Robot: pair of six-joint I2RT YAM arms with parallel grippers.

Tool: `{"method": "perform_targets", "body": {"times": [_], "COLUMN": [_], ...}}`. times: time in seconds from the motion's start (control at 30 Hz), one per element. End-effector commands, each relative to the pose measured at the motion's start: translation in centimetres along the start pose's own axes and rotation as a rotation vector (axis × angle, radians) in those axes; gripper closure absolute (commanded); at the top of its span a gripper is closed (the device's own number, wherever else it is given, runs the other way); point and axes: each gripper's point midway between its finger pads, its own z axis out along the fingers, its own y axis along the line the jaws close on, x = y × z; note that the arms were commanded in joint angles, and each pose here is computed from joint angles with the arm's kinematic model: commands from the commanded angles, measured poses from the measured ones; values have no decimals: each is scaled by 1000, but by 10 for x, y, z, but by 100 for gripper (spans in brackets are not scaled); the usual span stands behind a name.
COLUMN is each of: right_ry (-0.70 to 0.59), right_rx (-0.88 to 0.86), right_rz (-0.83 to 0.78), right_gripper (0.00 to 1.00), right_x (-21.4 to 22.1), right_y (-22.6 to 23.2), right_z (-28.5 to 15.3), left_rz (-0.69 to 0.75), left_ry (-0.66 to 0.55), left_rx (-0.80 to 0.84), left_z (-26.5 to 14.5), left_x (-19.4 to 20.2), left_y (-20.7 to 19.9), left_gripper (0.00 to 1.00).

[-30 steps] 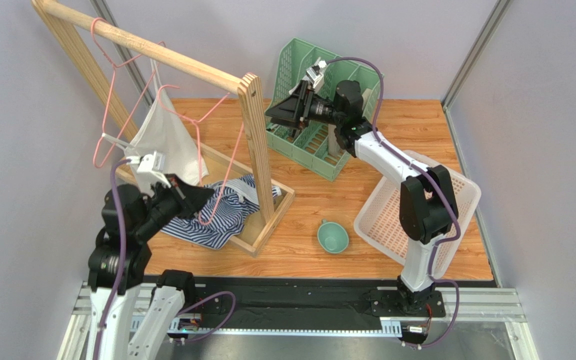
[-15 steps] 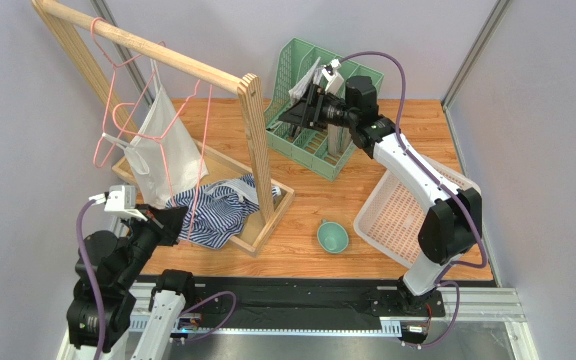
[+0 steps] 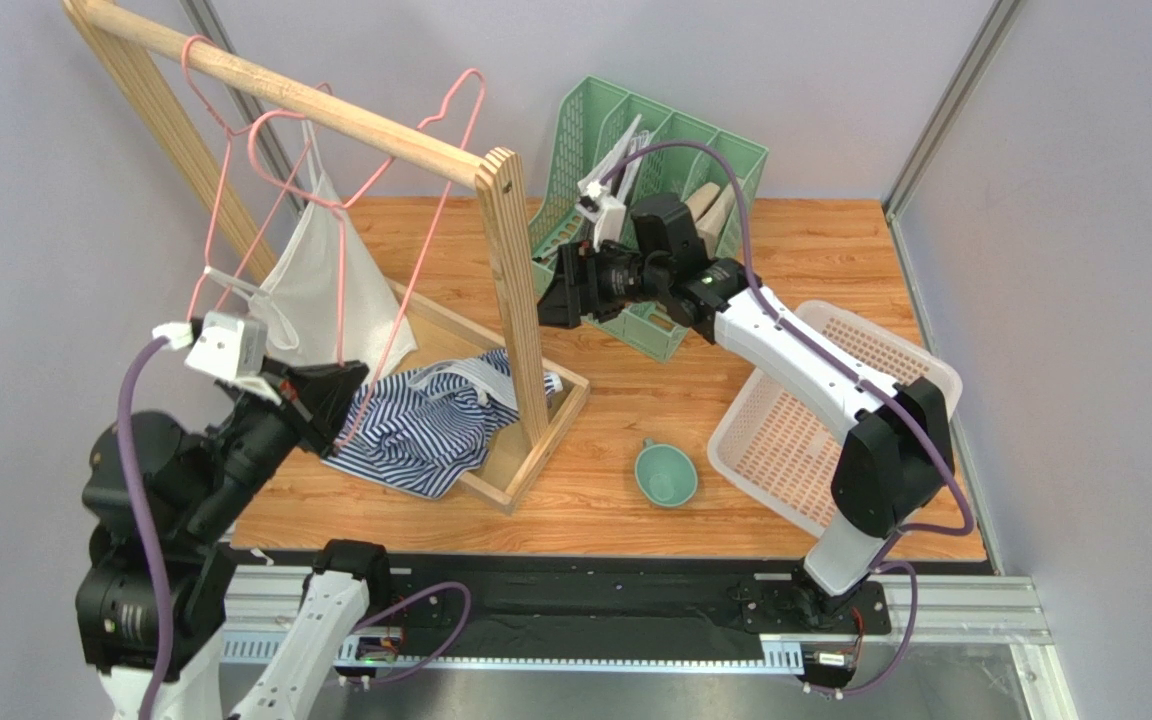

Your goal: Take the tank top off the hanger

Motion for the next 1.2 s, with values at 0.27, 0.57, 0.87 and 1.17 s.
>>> {"method": "perform_targets", "body": {"times": [0.27,0.57,0.87,1.17], "right_ry": [106,157,187,284], "right_rx": [-86,-161,-150,-129], "right_rz": [-49,-97,-152,-247], "right_gripper": [23,13,9,9], "right_x": [21,33,52,98], "right_y": [-4,6,-9,-32], "right_z": [44,99,149,181], "left_rz": [23,6,0,26], "left_ry": [162,206,185,58], "left_rx": [29,-4,-12,-65], "left_z": [30,28,19,-16], "left_x": [20,34,32,6], "left_y": [10,16,13,7], "left_gripper": [100,96,54,17]}}
